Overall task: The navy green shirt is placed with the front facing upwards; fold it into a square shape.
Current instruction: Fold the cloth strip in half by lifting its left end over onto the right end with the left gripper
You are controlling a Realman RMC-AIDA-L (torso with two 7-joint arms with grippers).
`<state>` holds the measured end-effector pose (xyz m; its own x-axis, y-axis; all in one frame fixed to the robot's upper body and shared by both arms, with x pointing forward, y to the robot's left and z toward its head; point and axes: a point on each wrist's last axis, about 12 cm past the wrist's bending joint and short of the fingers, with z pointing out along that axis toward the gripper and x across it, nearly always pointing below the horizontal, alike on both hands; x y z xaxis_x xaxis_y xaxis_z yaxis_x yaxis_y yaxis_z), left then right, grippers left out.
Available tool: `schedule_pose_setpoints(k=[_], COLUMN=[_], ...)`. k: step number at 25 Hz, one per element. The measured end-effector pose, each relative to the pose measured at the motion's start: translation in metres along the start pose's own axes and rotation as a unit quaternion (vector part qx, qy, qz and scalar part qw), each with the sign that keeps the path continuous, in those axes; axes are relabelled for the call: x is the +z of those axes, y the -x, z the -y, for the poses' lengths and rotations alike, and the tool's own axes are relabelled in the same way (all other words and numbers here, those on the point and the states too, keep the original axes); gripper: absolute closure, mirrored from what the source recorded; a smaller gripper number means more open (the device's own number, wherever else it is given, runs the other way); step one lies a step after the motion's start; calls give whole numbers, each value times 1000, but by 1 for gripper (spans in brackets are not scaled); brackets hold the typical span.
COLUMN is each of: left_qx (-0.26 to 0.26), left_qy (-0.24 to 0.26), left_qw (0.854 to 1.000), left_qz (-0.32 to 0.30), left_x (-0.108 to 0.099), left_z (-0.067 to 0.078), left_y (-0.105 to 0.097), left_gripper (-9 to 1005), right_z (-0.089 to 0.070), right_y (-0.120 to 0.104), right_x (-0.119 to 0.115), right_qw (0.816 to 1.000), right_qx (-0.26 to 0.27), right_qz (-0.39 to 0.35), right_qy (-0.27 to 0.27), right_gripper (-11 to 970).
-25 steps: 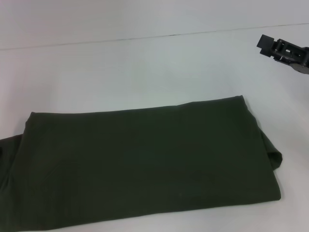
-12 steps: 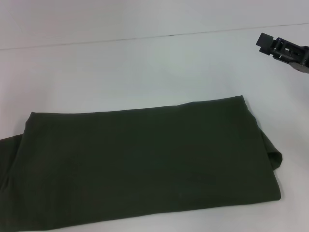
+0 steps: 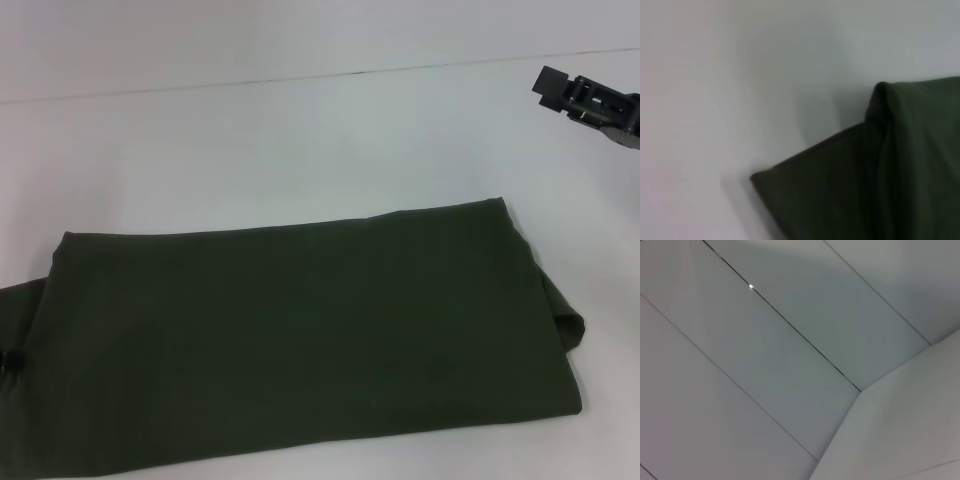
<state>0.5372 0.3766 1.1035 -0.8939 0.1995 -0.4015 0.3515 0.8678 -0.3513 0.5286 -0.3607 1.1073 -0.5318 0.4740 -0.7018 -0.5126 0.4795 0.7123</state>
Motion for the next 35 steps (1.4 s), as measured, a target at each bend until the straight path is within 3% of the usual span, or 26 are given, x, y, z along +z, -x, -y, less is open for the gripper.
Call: schedule_pose_setpoints(k=[20, 35], left_qx=[25, 31], left_qy=[-34, -32], left_qw=[999, 999], left_qz=[-19, -21], left_x=[11, 15], left_z=[12, 14], left_y=[8, 9], left_gripper=[105, 155], right_z=[-1, -1], right_y=[1, 0], right_x=[-2, -1], right_qw=[1000, 1000], right_qx=[1, 1], right_qz=[1, -2], right_qy=[3, 5], right_gripper=[75, 75])
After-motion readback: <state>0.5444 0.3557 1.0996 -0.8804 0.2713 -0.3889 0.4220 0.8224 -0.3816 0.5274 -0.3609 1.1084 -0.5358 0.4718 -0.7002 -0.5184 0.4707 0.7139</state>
